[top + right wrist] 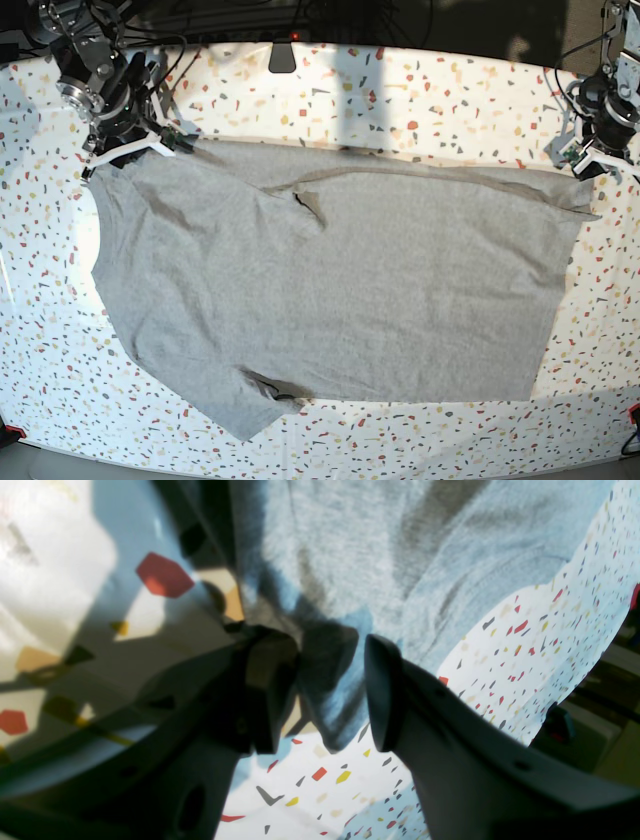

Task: Fold the T-shirt properly
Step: 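Grasp the collar-side corners with both grippers, then pull both held corners away from the hem to flatten the shirt, then release the corners and move both grippers to the shirt's side edges, then grasp the side edges of the shirt body with both grippers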

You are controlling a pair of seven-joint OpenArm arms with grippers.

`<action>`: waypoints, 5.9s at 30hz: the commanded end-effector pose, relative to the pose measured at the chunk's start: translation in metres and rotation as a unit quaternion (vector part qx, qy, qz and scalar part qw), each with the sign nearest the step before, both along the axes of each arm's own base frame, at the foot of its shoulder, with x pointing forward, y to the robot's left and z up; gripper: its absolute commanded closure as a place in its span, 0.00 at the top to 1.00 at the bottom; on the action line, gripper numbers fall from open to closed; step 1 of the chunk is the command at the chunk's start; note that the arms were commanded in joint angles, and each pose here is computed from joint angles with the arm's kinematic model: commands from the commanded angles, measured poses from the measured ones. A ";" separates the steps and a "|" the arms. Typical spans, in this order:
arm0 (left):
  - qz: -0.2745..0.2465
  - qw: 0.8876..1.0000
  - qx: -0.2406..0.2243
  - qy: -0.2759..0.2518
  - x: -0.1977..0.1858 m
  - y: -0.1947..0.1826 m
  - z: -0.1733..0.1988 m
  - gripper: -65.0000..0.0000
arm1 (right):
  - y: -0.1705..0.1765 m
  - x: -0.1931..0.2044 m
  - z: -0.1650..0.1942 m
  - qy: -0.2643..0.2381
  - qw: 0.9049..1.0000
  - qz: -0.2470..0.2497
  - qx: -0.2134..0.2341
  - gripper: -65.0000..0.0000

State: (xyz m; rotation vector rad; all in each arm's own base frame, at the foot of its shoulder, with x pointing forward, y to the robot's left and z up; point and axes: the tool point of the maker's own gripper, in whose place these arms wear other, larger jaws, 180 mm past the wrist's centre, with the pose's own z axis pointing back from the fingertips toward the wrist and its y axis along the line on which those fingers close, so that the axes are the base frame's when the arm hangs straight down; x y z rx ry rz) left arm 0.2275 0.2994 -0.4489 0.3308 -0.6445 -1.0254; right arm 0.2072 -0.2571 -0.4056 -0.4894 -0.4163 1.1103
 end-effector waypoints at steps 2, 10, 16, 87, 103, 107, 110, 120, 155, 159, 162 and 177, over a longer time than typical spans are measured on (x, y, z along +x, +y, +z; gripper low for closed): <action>0.004 0.999 0.020 0.026 -0.009 0.010 -0.005 0.00 | -0.006 -0.001 0.001 0.011 1.000 0.010 -0.013 0.42; 0.004 0.999 0.020 0.026 -0.009 0.010 -0.005 0.00 | -0.004 -0.008 -0.006 0.035 0.999 0.018 -0.007 0.42; 0.003 0.999 0.020 0.026 -0.009 0.010 -0.005 0.00 | -0.018 -0.016 -0.020 0.059 0.998 0.004 -0.014 0.28; 0.124 0.991 0.031 -0.030 -0.073 0.058 0.096 0.42 | -0.068 -0.094 0.030 0.080 0.989 -0.125 0.024 0.36; 0.183 0.943 -0.201 -0.192 0.020 0.041 0.171 0.42 | -0.031 0.003 0.083 -0.063 0.963 -0.150 0.217 0.36; 0.189 0.921 -0.263 -0.217 0.044 0.041 0.185 0.42 | -0.028 0.030 0.096 -0.110 0.951 -0.154 0.244 0.36; 0.189 0.906 -0.297 -0.234 0.061 0.044 0.196 0.42 | -0.026 0.054 0.109 -0.142 0.935 -0.165 0.281 0.36; 0.254 0.870 -0.356 -0.228 0.115 0.079 0.165 0.42 | -0.029 0.117 0.104 -0.145 0.904 -0.195 0.351 0.36; 0.364 0.832 -0.377 -0.180 0.263 0.034 0.073 0.38 | -0.050 0.183 0.044 0.006 0.919 -0.282 0.275 0.36; 0.361 0.832 -0.380 -0.185 0.263 0.032 0.072 0.38 | -0.052 0.181 0.043 0.009 0.920 -0.285 0.270 0.36; 0.360 0.832 -0.381 -0.183 0.263 0.030 0.072 0.38 | -0.051 0.181 0.043 0.009 0.920 -0.284 0.271 0.36; 0.357 0.846 -0.355 -0.175 0.249 0.026 0.050 0.38 | -0.053 0.178 0.041 0.017 0.920 -0.289 0.264 0.36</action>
